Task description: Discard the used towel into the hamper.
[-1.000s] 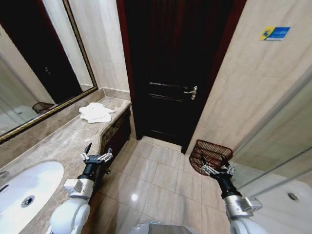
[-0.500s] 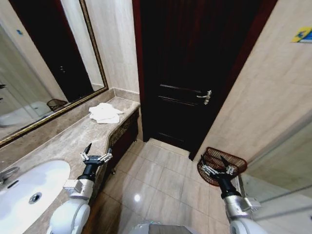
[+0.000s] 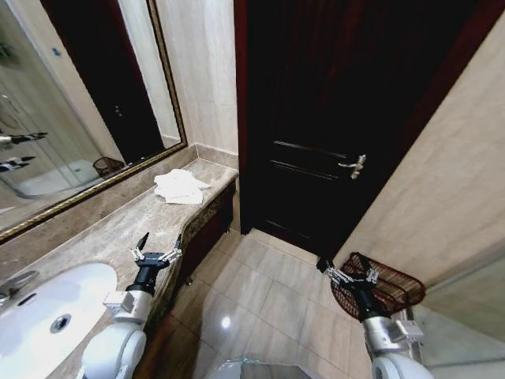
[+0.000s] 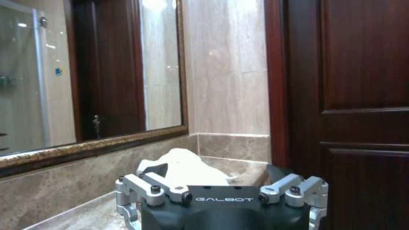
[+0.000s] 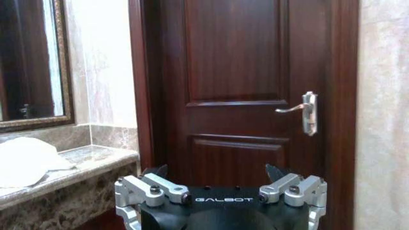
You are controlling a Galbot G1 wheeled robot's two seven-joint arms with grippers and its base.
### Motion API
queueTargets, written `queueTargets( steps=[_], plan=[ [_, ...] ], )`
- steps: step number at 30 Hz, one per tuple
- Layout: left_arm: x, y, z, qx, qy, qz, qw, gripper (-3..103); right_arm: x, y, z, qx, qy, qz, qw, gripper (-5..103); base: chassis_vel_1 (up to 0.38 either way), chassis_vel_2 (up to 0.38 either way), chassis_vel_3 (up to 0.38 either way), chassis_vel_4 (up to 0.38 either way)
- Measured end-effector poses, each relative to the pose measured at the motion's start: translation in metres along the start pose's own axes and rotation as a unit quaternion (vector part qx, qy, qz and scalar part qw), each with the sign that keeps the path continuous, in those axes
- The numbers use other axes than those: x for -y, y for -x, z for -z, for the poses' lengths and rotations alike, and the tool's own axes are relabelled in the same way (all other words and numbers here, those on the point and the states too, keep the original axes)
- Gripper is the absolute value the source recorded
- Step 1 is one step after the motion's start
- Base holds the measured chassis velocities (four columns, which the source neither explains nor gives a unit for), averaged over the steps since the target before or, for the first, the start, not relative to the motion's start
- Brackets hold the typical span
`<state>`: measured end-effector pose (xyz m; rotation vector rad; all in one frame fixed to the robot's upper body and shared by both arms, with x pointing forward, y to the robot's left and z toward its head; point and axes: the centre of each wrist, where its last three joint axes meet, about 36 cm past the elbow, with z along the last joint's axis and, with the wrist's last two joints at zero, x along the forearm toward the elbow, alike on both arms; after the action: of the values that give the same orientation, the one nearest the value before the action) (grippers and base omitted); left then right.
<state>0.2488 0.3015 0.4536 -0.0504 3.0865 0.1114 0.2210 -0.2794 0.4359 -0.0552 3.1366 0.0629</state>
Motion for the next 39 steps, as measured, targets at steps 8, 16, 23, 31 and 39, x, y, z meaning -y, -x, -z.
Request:
queueTargets(
  steps=[8, 16, 23, 31, 39],
  plan=[
    [-0.0002, -0.0001, -0.0005, 0.0, 0.0, 0.001, 1.0, 100, -0.0003, 0.0005, -0.0006, 0.0, 0.0, 0.001, 1.0, 100, -0.05, 0.145, 0.133, -0.068],
    [0.0006, -0.001, -0.0012, -0.001, 0.001, 0.001, 1.0, 100, 0.0006, 0.0001, -0.0019, -0.002, 0.0, 0.0, 1.0, 100, -0.059, 0.141, 0.145, -0.053],
    [0.0014, -0.0021, -0.0022, -0.002, 0.002, 0.002, 1.0, 100, 0.0014, -0.0009, -0.0023, -0.003, 0.0, 0.001, 1.0, 100, -0.051, 0.148, 0.146, -0.052],
    [0.0027, -0.0028, -0.0038, -0.003, 0.001, 0.004, 1.0, 100, 0.0035, 0.0, -0.0005, -0.002, -0.002, 0.003, 1.0, 100, -0.038, 0.138, 0.143, -0.04],
    [0.0026, -0.0039, -0.004, 0.0, 0.003, 0.004, 1.0, 100, 0.0055, 0.001, -0.0002, -0.001, -0.005, 0.003, 1.0, 100, -0.06, 0.132, 0.148, -0.063]
  ],
)
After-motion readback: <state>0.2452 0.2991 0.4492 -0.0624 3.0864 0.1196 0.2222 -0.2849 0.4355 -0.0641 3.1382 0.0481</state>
